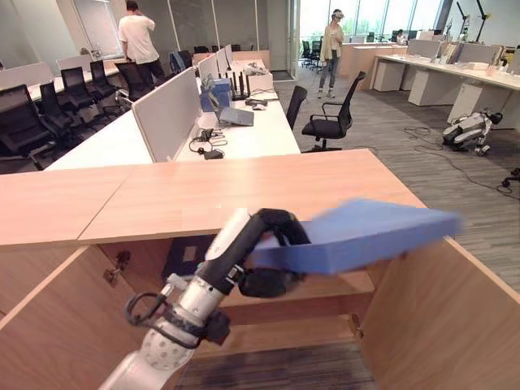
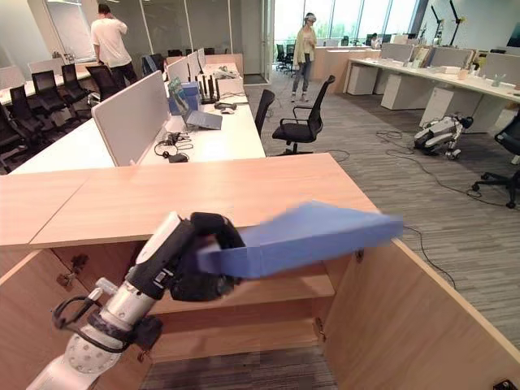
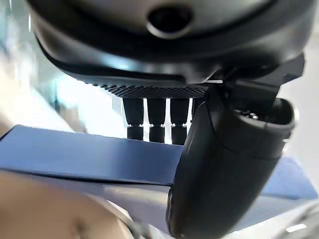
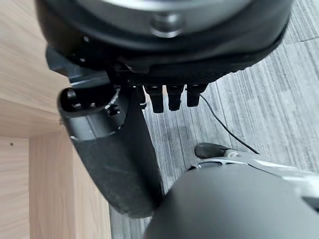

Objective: Put the empty folder in the office cabinet

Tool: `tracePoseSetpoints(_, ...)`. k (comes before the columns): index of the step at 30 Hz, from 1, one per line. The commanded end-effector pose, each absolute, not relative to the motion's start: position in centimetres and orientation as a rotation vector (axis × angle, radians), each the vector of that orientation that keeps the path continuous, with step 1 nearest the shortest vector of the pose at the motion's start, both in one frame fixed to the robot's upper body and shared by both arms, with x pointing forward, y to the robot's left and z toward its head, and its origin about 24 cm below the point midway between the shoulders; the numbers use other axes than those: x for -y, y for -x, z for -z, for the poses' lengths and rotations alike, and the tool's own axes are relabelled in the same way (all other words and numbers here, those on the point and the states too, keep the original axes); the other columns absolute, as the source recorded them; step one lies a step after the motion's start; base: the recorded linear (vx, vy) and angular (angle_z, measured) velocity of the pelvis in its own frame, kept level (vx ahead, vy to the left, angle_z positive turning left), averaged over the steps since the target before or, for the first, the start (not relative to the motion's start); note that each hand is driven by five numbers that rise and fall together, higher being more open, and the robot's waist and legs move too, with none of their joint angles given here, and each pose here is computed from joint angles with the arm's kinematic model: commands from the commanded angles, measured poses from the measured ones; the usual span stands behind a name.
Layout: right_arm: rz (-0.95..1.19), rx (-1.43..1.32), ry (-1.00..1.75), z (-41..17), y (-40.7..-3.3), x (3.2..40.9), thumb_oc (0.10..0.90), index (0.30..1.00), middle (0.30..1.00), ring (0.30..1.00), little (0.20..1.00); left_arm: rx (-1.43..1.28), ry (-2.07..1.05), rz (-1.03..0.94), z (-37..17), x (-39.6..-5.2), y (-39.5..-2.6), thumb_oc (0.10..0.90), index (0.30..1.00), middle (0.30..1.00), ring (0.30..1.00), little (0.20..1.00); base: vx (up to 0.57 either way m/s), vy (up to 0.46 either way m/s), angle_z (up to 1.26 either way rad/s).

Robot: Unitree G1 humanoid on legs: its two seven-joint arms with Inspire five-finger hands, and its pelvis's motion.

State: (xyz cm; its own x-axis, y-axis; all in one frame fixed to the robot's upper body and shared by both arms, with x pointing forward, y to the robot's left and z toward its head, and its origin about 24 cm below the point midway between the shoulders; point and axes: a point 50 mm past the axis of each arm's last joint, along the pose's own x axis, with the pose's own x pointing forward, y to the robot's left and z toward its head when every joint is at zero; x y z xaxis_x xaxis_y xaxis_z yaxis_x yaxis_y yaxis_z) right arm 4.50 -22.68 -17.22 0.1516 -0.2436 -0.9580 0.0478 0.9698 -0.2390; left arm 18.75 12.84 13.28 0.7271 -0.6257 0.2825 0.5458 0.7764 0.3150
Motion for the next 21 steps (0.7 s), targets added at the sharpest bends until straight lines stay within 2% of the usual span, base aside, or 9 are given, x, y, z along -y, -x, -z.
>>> tracePoseSetpoints(1, 0.127, -1.343, 0.141, 17.0, -7.9, 21.4, 0.800, 0.900, 0.900, 0.900, 0.900, 0.377, -0.131, 0.617, -14.2, -14.7, -20.6, 0.400, 0.300, 0.300, 0.300, 0.300, 0.00, -0.029, 0.08)
tracePoseSetpoints(5, 0.119, -1.333, 0.147, 17.0, -8.1, 21.6, 0.800, 0.900, 0.900, 0.900, 0.900, 0.279, -0.101, 0.598, -12.6, -15.5, -20.3, 0.400, 0.300, 0.300, 0.300, 0.300, 0.00, 0.000, 0.00)
tracePoseSetpoints(14, 0.051, -1.306, 0.213, 16.9, -8.4, 21.2, 0.800, 0.900, 0.900, 0.900, 0.900, 0.224, -0.376, 0.603, -11.1, -16.5, -19.9, 0.400, 0.300, 0.300, 0.300, 0.300, 0.00, 0.000, 0.00)
tracePoseSetpoints(18, -0.035, -1.214, 0.278, 16.4, -10.9, 20.3, 0.800, 0.900, 0.900, 0.900, 0.900, 0.088, -0.491, 0.594, -8.0, -17.4, -20.2, 0.400, 0.300, 0.300, 0.300, 0.300, 0.00, 0.000, 0.00)
tracePoseSetpoints(20, -0.078, -1.136, 0.345, 15.6, -13.1, 20.3, 0.800, 0.900, 0.900, 0.900, 0.900, -0.027, -0.542, 0.588, -5.3, -17.9, -20.2, 0.400, 0.300, 0.300, 0.300, 0.300, 0.00, 0.000, 0.00)
tracePoseSetpoints(21, -0.133, -1.076, 0.418, 15.0, -15.3, 19.1, 0.800, 0.900, 0.900, 0.900, 0.900, -0.079, -0.574, 0.584, -4.1, -18.2, -20.2, 0.400, 0.300, 0.300, 0.300, 0.300, 0.00, 0.000, 0.00)
